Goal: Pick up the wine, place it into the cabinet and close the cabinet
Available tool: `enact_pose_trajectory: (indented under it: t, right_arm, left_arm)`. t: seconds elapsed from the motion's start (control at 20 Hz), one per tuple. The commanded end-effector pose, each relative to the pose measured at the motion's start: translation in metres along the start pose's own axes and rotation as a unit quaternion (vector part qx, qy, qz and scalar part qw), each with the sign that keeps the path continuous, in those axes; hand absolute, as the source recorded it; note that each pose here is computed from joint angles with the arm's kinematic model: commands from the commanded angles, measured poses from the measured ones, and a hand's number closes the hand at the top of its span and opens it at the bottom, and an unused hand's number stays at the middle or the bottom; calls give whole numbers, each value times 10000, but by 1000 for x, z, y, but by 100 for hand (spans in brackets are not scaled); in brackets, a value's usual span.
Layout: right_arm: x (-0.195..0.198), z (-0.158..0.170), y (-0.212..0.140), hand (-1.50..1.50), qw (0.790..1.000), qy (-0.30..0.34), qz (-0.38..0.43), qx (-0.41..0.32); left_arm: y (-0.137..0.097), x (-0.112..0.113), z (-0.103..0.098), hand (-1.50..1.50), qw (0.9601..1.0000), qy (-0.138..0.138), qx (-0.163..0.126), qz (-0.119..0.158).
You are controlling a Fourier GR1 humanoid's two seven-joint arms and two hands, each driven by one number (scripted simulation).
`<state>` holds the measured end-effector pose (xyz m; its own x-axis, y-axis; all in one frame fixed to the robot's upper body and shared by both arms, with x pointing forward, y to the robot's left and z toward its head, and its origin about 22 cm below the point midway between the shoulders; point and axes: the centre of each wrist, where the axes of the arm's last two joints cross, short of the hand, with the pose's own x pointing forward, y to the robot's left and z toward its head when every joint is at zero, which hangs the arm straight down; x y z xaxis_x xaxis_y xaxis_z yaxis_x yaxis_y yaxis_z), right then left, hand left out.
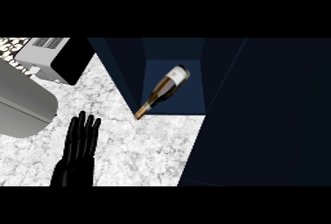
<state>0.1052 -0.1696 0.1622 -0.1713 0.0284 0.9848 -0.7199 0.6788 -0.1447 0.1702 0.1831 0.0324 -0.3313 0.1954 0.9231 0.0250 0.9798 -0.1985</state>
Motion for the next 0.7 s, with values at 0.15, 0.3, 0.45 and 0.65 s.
enact_pose_trajectory:
  t: [0.15,0.3,0.45,0.65]
  right_arm:
    - [38,0,31,150,9958,-683,-213,575]
    - [32,-24,39,150,9959,-450,-338,703]
    - [36,-29,44,150,9947,-462,-494,779]
    - [30,-53,50,150,9947,-586,-418,741]
  left_arm:
    - [44,25,17,-150,10000,66,46,-50]
    - [56,28,19,-150,9998,-73,165,-23]
    - [63,46,16,-150,9998,-52,147,102]
    - [80,58,19,-150,9998,-98,176,66]
